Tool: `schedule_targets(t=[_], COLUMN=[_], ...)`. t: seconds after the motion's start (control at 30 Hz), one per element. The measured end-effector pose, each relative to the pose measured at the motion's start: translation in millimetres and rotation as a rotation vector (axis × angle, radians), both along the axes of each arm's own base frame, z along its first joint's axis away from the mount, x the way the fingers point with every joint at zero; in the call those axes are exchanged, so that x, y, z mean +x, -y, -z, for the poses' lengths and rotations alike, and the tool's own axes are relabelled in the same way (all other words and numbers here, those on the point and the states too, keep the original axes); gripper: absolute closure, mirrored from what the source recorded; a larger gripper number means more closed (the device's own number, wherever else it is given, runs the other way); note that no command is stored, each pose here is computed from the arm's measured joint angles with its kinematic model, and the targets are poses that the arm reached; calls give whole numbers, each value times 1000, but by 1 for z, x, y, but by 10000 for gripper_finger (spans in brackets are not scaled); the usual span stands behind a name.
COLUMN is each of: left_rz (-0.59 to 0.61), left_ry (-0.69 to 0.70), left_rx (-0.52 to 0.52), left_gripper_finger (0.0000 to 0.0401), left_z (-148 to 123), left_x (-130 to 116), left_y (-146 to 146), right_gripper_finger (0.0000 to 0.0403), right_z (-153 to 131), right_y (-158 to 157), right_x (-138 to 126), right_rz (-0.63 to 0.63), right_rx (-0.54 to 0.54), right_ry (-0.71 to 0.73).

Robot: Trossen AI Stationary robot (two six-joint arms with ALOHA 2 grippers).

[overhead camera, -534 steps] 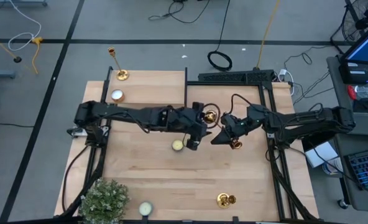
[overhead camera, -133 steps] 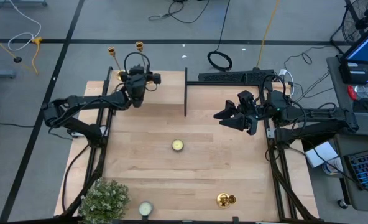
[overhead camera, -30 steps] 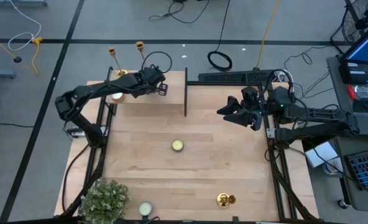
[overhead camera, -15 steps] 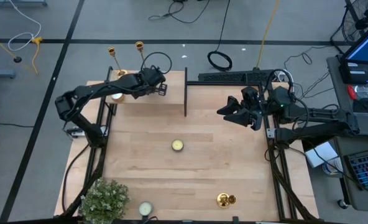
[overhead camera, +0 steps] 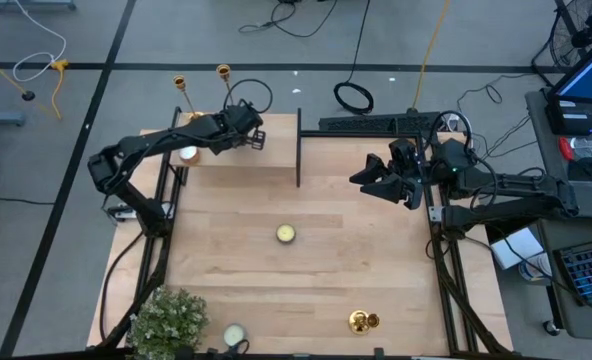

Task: Pick & Place candle stick holders
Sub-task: Put the top gold candle holder on the shelf, then put the blue scented candle on the shelf

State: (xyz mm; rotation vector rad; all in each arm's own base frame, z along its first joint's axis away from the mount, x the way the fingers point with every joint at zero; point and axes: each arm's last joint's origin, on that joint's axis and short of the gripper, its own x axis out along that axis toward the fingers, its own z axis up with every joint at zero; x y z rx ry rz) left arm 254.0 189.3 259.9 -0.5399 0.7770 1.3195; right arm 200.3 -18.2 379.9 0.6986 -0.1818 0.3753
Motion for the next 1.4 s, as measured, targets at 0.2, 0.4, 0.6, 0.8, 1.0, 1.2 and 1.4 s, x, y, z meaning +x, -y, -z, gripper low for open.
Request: schedule_targets(t=[0.2,0.4,0.6,0.8,1.0,1.2,1.4], left_rz=[7,5,-2,-1,23,42,26], left_ry=[-3,13,12,15,32,39,94], left_rx=[6,19,20,16,-10,-3,66], left_gripper_finger=[401,401,401,401,401,401,401], left_z=[0,-1,-1,-1,0,-7,-33], left_x=[0,1,-1,-1,8,14,2], left_y=[0,-3,-5,-5,9,36,65], right_gripper_finger=[181,181,181,181,181,181,181], right_z=[0,0,0,0,0,0,0], right_y=[0,0,0,0,0,0,0], right_x=[0,0,0,0,0,0,0], right_rz=[0,0,0,0,-2,-3,-2], right_rx=[0,0,0,0,-1,-1,-1], right_ry=[0,0,0,-1,-1,-1,-1])
